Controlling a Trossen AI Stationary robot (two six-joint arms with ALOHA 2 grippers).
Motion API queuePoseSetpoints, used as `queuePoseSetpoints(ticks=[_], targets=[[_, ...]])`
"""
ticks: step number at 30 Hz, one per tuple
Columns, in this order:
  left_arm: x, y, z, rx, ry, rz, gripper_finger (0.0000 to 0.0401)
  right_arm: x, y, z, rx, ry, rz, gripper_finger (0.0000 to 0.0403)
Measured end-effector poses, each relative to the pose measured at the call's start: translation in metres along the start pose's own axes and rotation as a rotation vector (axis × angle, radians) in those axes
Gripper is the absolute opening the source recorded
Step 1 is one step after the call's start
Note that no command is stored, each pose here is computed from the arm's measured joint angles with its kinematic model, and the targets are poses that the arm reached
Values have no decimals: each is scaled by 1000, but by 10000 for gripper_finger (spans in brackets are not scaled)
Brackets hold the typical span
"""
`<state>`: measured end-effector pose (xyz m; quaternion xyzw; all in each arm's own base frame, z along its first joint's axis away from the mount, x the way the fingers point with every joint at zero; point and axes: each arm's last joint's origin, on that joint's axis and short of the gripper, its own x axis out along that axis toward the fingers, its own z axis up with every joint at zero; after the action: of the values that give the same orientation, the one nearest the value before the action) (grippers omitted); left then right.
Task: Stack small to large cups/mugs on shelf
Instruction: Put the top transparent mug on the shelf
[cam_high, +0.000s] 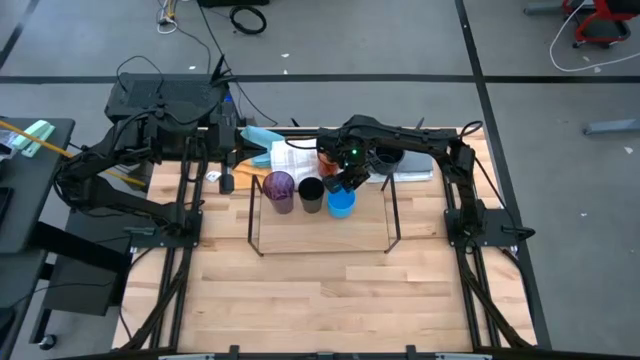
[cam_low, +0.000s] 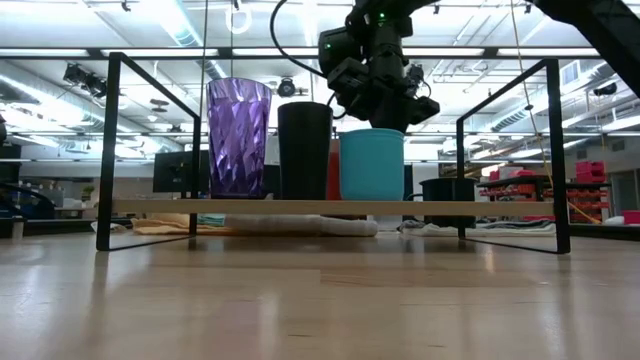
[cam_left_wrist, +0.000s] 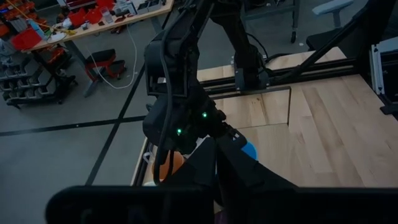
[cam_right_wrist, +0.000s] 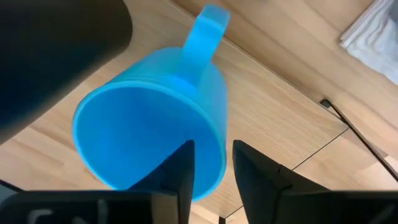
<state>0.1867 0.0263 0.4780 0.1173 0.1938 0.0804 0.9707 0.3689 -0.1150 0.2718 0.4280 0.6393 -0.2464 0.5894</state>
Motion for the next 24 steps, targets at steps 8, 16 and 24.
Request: queuePoseSetpoints(ticks=[8,16,24], targets=[[0,0,0,1,0,0,31,-3,-5,4,19,-5,1,141],[0,0,-1,2,7,-2,21,-29,-9,2,24,-67,9,142],[0,0,-1,1,6,-2,31,-77,-20,6,48,-243,-6,141]])
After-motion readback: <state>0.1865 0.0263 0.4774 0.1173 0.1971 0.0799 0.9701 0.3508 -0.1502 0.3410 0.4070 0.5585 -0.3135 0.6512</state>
